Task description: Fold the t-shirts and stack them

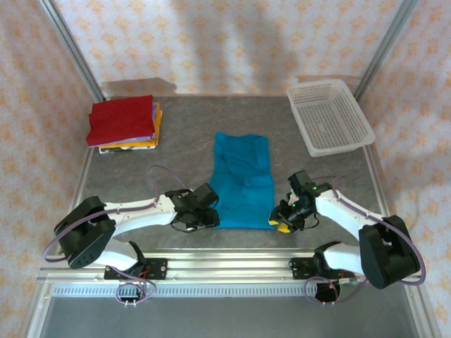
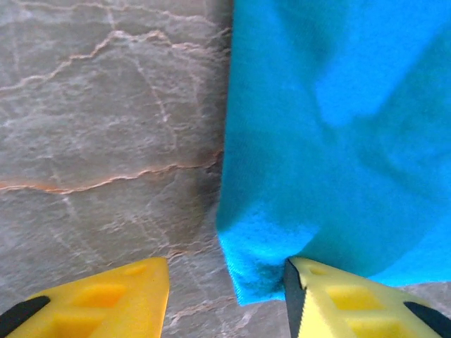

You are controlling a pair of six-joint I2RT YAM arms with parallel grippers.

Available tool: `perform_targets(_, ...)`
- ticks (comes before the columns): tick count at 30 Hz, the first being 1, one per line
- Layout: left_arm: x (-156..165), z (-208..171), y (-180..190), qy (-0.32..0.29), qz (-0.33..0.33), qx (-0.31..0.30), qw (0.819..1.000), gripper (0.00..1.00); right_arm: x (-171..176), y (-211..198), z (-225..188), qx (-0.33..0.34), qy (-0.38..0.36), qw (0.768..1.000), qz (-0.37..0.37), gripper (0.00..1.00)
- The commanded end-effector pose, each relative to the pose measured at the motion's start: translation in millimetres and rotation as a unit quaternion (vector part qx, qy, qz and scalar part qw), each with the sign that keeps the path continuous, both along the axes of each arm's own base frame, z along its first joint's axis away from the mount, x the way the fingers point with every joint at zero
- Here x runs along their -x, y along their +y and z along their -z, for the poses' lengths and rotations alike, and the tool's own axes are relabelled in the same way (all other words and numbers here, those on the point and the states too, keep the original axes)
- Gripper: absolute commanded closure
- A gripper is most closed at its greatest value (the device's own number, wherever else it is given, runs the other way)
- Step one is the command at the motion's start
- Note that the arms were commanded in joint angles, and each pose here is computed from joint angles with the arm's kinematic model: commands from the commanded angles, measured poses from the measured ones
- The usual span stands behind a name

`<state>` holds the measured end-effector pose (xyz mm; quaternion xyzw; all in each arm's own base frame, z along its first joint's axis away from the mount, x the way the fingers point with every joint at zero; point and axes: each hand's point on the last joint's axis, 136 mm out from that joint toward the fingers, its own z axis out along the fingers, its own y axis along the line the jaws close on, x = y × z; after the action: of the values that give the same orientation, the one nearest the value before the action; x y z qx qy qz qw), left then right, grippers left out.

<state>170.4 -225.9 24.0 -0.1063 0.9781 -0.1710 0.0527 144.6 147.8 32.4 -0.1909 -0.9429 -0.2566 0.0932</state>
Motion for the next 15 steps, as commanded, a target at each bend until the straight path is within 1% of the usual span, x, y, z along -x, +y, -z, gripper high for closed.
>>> perform_targets(1, -6.9, -4.4, -7.7, -0.013, -0.019, 0.036, 0.999, 0.54, -4.9, 5.7, -0.5, -0.011, -0.003, 1.0, -0.001, 0.62)
perform_targets(4, -8.7, -4.3, -12.4, -0.015, -0.021, 0.05, 0.998, 0.59, -5.2, 6.6, 1.6, -0.013, 0.0, 1.0, -0.002, 0.64)
perform_targets(8, -10.1, -1.6, -14.0, -0.014, -0.019, 0.05, 0.998, 0.67, -6.7, 7.8, 4.0, -0.017, -0.002, 1.0, 0.003, 0.68)
perform_targets(12, -14.0, -0.6, -22.5, -0.014, -0.015, 0.061, 0.998, 0.78, -9.3, 10.7, 6.6, -0.023, -0.001, 1.0, 0.006, 0.72)
perform_targets(15, -15.5, -1.0, -27.7, -0.009, -0.006, 0.062, 0.998, 0.87, -10.5, 12.3, 5.1, -0.026, -0.001, 1.0, 0.003, 0.81)
